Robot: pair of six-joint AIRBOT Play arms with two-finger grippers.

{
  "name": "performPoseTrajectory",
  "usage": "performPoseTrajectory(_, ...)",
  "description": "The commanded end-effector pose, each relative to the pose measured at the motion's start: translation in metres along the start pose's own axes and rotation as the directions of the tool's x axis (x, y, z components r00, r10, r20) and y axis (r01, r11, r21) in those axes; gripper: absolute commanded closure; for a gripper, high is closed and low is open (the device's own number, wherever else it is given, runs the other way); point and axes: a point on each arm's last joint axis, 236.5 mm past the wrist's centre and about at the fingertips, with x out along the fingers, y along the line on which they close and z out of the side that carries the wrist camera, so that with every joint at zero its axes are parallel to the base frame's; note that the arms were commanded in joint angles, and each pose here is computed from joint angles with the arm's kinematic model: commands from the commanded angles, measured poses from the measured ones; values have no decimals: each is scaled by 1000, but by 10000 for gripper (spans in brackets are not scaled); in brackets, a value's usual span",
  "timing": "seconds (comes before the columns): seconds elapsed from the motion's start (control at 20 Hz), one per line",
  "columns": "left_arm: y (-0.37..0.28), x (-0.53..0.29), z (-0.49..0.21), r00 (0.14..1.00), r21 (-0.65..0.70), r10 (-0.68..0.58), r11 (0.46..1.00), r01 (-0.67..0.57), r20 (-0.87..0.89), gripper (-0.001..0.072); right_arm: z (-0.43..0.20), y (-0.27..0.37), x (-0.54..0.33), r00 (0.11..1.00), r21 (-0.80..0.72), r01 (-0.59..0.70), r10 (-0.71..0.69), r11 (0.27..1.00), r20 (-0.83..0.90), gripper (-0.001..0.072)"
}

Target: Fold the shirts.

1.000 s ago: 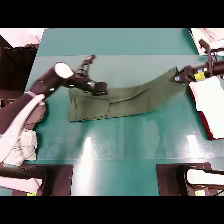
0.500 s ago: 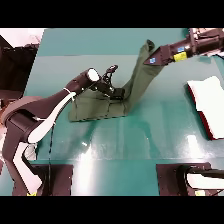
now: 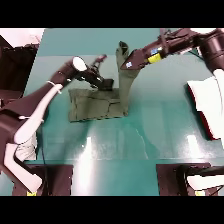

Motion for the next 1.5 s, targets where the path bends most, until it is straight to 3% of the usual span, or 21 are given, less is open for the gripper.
performPoseTrajectory(0.0, 44, -93, 19, 983, 42, 163, 985, -167, 85, 683, 2, 10, 37, 999, -29, -31, 31, 999, -15, 696)
performPoseTrajectory(0.3, 84, -270, 18, 874, -18, 398, 912, -410, 278, 681, -7, 28, 140, 996, -114, -82, 78, 990, -41, 693)
performPoseTrajectory(0.55, 75, -322, 13, 827, -48, 425, 897, -439, 369, 682, -37, 45, 237, 986, -211, -144, 123, 967, -111, 677)
performPoseTrajectory(0.6, 75, -321, 12, 830, -48, 423, 898, -437, 363, 681, -37, 52, 250, 984, -235, -161, 136, 959, -117, 475)
performPoseTrajectory(0.65, 75, -320, 9, 835, -48, 423, 899, -435, 352, 681, -35, 61, 259, 982, -258, -175, 150, 950, -114, 176)
performPoseTrajectory(0.7, 75, -319, 8, 838, -47, 423, 899, -435, 345, 681, -32, 68, 259, 981, -273, -183, 157, 945, -112, 80)
performPoseTrajectory(0.8, 75, -318, 4, 843, -46, 424, 900, -434, 330, 681, -28, 64, 240, 986, -258, -156, 133, 953, -105, 96)
performPoseTrajectory(0.85, 75, -317, 2, 847, -45, 424, 900, -433, 321, 681, -36, 44, 223, 988, -233, -107, 78, 967, -131, 155)
performPoseTrajectory(0.95, 75, -315, -4, 856, -44, 423, 902, -430, 297, 681, -67, -9, 185, 971, -178, -2, -40, 984, -234, 158)
performPoseTrajectory(1.05, 75, -314, -7, 861, -43, 422, 903, -428, 284, 681, -101, -55, 144, 951, -57, 58, -72, 997, -302, 158)
performPoseTrajectory(1.2, 75, -314, -7, 861, -44, 422, 903, -428, 284, 682, -139, -122, 94, 952, 167, 185, -135, 968, -273, 158)
performPoseTrajectory(1.25, 75, -314, -7, 861, -44, 422, 903, -428, 284, 681, -152, -145, 82, 954, 254, 230, -166, 939, -251, 151)
performPoseTrajectory(1.35, 76, -312, -7, 862, -44, 422, 903, -428, 280, 681, -169, -169, 73, 965, 398, 238, -168, 886, -203, 29)
performPoseTrajectory(1.45, 77, -310, -8, 864, -46, 422, 903, -426, 276, 681, -169, -179, 80, 983, 488, 178, -133, 855, -126, 29)
